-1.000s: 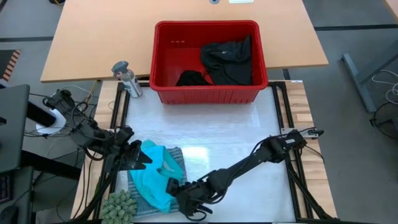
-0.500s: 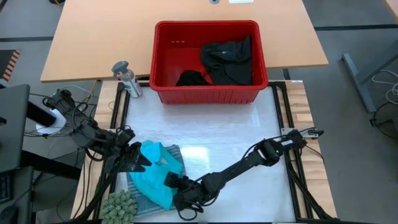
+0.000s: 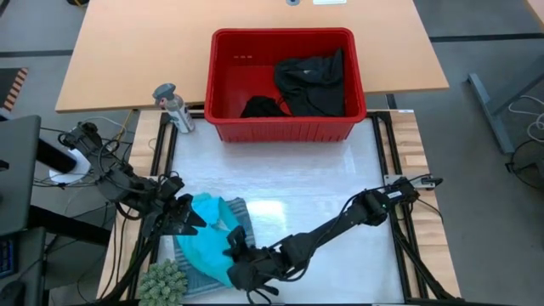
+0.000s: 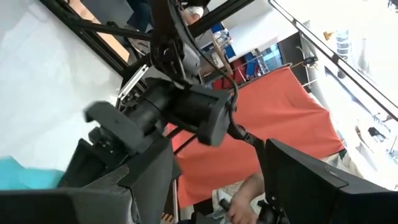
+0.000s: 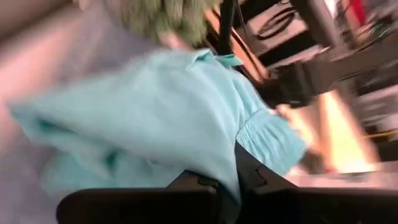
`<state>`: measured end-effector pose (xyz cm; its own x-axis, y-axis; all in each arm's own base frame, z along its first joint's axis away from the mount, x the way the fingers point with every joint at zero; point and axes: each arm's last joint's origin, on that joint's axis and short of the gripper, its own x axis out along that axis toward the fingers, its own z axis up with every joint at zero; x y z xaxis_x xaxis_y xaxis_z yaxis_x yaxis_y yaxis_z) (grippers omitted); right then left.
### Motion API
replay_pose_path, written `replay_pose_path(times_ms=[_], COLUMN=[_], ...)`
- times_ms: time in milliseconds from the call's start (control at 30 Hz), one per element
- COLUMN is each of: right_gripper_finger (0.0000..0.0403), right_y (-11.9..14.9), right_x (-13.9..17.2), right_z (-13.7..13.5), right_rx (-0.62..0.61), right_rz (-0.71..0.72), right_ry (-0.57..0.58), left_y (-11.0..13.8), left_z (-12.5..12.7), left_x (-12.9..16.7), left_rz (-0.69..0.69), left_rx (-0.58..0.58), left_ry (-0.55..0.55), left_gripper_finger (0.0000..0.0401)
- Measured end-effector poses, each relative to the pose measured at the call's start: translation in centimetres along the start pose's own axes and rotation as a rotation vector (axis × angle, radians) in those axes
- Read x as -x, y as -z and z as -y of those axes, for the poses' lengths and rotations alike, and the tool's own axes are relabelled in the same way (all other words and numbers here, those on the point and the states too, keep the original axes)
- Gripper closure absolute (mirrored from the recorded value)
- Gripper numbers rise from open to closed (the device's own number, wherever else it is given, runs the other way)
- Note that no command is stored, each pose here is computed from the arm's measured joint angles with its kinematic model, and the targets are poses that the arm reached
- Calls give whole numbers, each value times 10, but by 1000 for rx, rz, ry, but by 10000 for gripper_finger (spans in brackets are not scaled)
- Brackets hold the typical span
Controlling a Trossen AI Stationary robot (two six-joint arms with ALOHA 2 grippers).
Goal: Fold Laundry from Bin
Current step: Stack the light blue shorts on top of the folded patterned blue shirt
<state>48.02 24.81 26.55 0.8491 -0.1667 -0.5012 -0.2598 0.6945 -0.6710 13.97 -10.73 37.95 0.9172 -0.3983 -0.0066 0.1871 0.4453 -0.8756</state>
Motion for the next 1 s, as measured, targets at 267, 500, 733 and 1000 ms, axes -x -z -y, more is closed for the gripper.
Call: replay_pose_path(times_ms=[267,500,733,1000], right_gripper_finger=[341,310,270,231], right_y=[-4,6,-3,-8], right_x=[-19,-31,9,39], right_z=[-22,-46,-15,8], right_rx=[-388,-372,-379,-492], right_rz=[140,67,4,-12], right_ry=[-222,-284,-133,-148], left_y=[7,17,39,89], left_z=[-14,-38,-40,-45], left_x=[-4,-1,-7,-25], left_rz=[-18,-59,-125,-253], left_rx=[-11,-13,18,-52], left_ry=[-160,-414,-470,-545], left_gripper_finger=[158,158,158,170])
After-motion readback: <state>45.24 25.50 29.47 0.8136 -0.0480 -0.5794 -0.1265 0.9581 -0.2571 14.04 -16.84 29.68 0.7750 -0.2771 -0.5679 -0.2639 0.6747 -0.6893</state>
